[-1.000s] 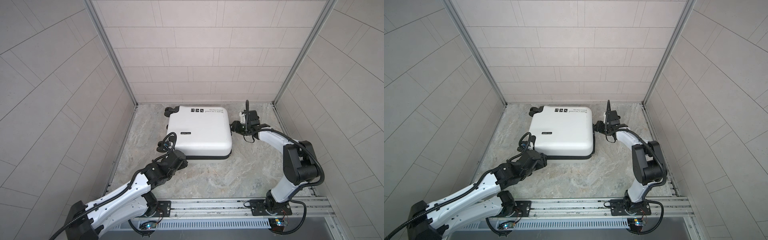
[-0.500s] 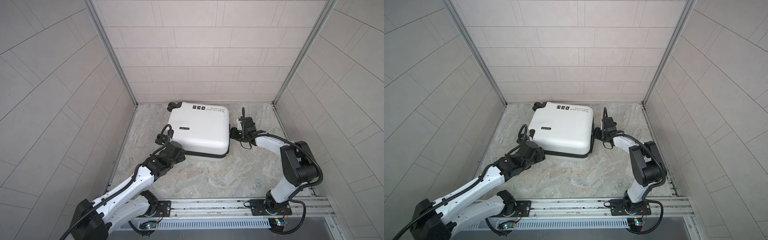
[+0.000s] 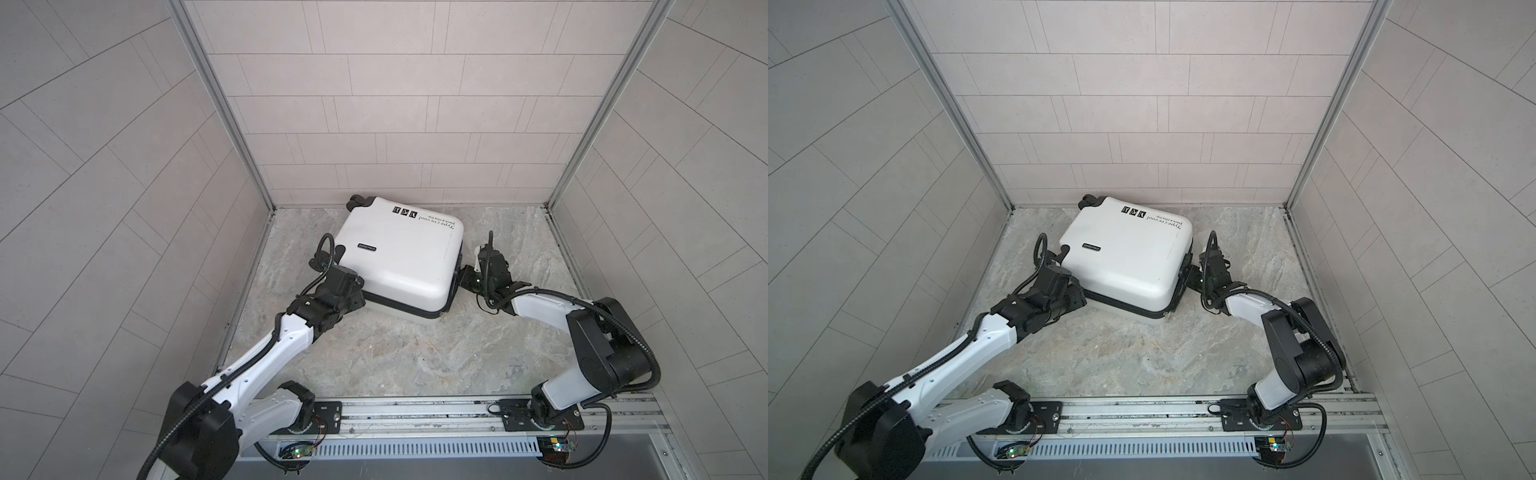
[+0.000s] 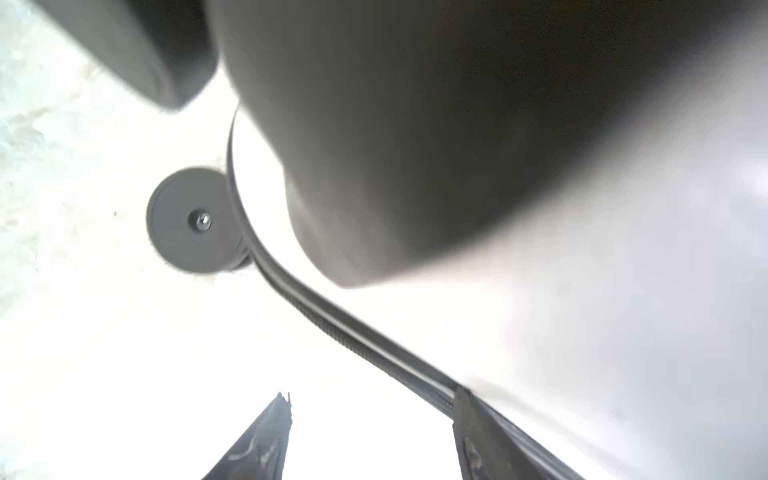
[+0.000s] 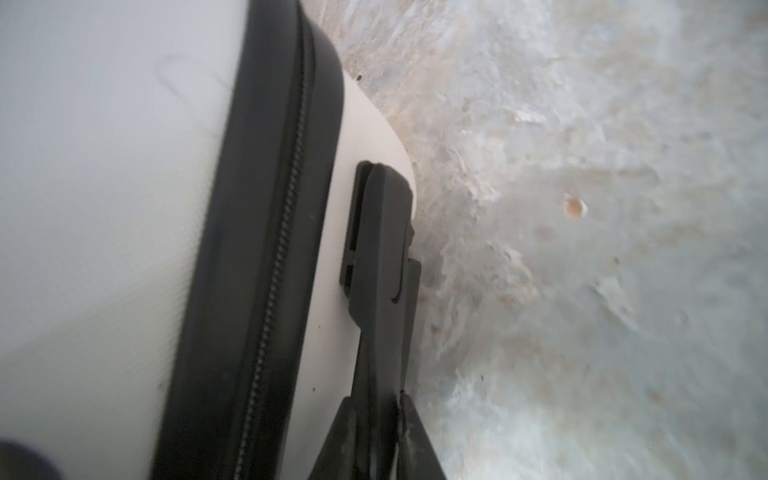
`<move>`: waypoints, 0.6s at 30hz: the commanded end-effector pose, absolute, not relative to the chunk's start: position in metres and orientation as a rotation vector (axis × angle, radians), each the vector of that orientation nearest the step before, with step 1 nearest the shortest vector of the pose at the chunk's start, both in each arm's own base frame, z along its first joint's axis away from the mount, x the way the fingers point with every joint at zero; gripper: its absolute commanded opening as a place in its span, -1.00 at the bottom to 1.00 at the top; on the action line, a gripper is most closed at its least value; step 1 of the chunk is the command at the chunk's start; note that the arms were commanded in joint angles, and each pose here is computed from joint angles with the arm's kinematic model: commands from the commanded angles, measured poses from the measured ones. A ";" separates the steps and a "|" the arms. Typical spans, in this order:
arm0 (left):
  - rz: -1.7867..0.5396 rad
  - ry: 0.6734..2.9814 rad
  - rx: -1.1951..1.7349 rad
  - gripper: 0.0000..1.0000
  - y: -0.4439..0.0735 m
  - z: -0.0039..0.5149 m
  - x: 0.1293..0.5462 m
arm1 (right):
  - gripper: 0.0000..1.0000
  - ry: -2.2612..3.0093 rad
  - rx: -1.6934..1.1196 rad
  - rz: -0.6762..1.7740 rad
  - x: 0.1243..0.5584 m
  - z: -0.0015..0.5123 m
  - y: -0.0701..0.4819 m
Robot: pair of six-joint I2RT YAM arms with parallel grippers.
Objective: Pack the luggage
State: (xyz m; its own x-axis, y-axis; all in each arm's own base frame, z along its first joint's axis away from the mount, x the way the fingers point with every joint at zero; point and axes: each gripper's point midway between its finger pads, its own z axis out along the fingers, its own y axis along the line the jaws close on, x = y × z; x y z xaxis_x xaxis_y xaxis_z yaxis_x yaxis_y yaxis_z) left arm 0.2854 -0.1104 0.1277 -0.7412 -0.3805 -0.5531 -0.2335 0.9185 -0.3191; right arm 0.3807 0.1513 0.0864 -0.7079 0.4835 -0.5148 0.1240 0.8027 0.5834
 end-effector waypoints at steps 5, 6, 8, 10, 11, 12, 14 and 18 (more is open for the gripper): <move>-0.397 2.367 -0.364 0.33 -0.129 0.150 0.322 | -0.73 2.319 0.450 0.695 0.329 0.087 0.174; -0.404 2.362 -0.368 0.33 -0.129 0.151 0.325 | -0.73 2.313 0.450 0.684 0.323 0.089 0.175; -0.414 2.360 -0.368 0.33 -0.131 0.151 0.328 | -0.71 2.304 0.443 0.664 0.313 0.092 0.175; -0.426 2.359 -0.369 0.33 -0.132 0.151 0.331 | -0.56 2.295 0.452 0.632 0.303 0.093 0.171; -0.430 2.358 -0.370 0.33 -0.132 0.150 0.331 | -0.44 2.293 0.458 0.622 0.299 0.093 0.168; -0.436 2.357 -0.370 0.33 -0.133 0.151 0.332 | -0.27 2.293 0.464 0.608 0.295 0.093 0.164; -0.441 2.358 -0.372 0.33 -0.132 0.150 0.332 | 0.04 2.293 0.462 0.568 0.289 0.097 0.154; -0.447 2.355 -0.380 0.33 -0.129 0.150 0.331 | 0.35 2.287 0.377 0.460 0.278 0.118 0.136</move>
